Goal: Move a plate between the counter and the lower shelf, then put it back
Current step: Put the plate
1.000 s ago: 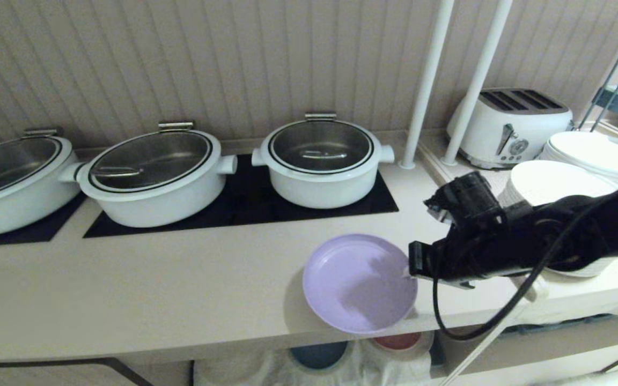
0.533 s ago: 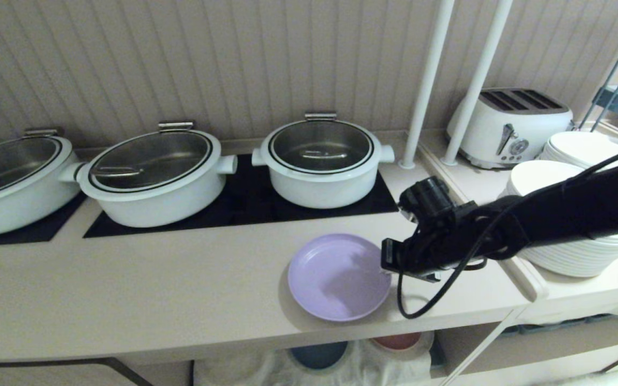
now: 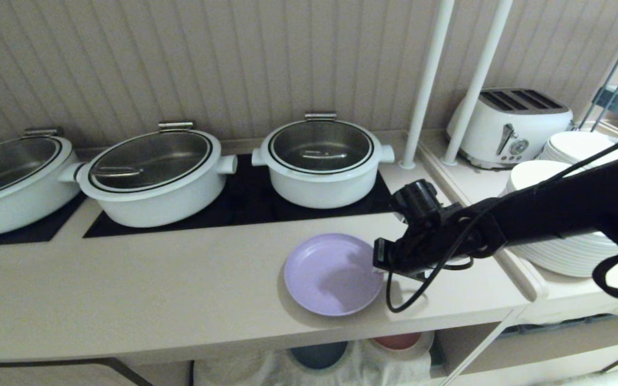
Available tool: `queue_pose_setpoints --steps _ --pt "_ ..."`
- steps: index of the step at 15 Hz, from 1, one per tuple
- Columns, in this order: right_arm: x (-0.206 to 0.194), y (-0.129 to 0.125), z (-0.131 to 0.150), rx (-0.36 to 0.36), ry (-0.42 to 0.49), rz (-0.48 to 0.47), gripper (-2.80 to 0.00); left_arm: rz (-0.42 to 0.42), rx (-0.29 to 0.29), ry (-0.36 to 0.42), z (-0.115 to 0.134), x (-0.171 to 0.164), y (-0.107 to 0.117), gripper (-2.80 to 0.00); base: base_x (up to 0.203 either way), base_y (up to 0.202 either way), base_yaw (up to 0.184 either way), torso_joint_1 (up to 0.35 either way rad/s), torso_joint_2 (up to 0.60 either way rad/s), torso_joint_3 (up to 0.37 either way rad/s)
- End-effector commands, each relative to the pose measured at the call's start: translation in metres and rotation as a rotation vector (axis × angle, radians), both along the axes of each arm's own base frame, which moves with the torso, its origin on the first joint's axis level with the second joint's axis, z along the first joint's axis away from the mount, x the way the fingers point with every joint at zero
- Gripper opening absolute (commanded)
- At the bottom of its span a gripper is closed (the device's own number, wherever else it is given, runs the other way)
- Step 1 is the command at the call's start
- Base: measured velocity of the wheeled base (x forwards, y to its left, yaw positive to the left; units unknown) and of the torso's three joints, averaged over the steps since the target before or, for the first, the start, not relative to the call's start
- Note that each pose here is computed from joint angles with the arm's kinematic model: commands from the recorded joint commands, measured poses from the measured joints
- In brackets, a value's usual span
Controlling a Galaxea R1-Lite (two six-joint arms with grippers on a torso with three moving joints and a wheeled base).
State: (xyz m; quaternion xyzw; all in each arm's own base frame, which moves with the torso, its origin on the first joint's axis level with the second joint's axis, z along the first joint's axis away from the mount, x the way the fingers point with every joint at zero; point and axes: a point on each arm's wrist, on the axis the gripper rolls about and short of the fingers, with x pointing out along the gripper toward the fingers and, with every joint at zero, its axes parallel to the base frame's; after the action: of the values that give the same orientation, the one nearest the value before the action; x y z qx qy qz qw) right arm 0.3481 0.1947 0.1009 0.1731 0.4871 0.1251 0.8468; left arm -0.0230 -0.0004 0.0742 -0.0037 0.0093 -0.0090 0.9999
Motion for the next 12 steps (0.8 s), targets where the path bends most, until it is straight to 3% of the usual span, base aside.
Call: queue_pose_setpoints --steps 1,10,11,12 --pt "0.0004 0.0002 -0.0028 -0.002 0.008 -0.002 -2.8 0.0 0.0 0.0 -0.0001 0.0 0.0 -2.8 0.0 0.0 0.0 0.0 0.0 0.0" --pt "0.0039 0.0021 -0.0057 0.001 0.012 -0.012 -2.8 0.0 0.0 0.0 -0.0001 0.0 0.0 -2.8 0.0 0.0 0.0 0.0 0.0 0.0" --pt "0.0044 0.0023 -0.0062 0.001 0.012 -0.012 0.0 0.0 0.0 0.0 -0.0001 0.0 0.0 -2.8 0.0 0.0 0.0 0.0 0.0 0.0" --pt "0.0042 0.0022 -0.0063 0.0 0.012 -0.011 0.0 0.0 0.0 0.0 -0.0001 0.0 0.0 -2.8 0.0 0.0 0.0 0.0 0.0 0.0"
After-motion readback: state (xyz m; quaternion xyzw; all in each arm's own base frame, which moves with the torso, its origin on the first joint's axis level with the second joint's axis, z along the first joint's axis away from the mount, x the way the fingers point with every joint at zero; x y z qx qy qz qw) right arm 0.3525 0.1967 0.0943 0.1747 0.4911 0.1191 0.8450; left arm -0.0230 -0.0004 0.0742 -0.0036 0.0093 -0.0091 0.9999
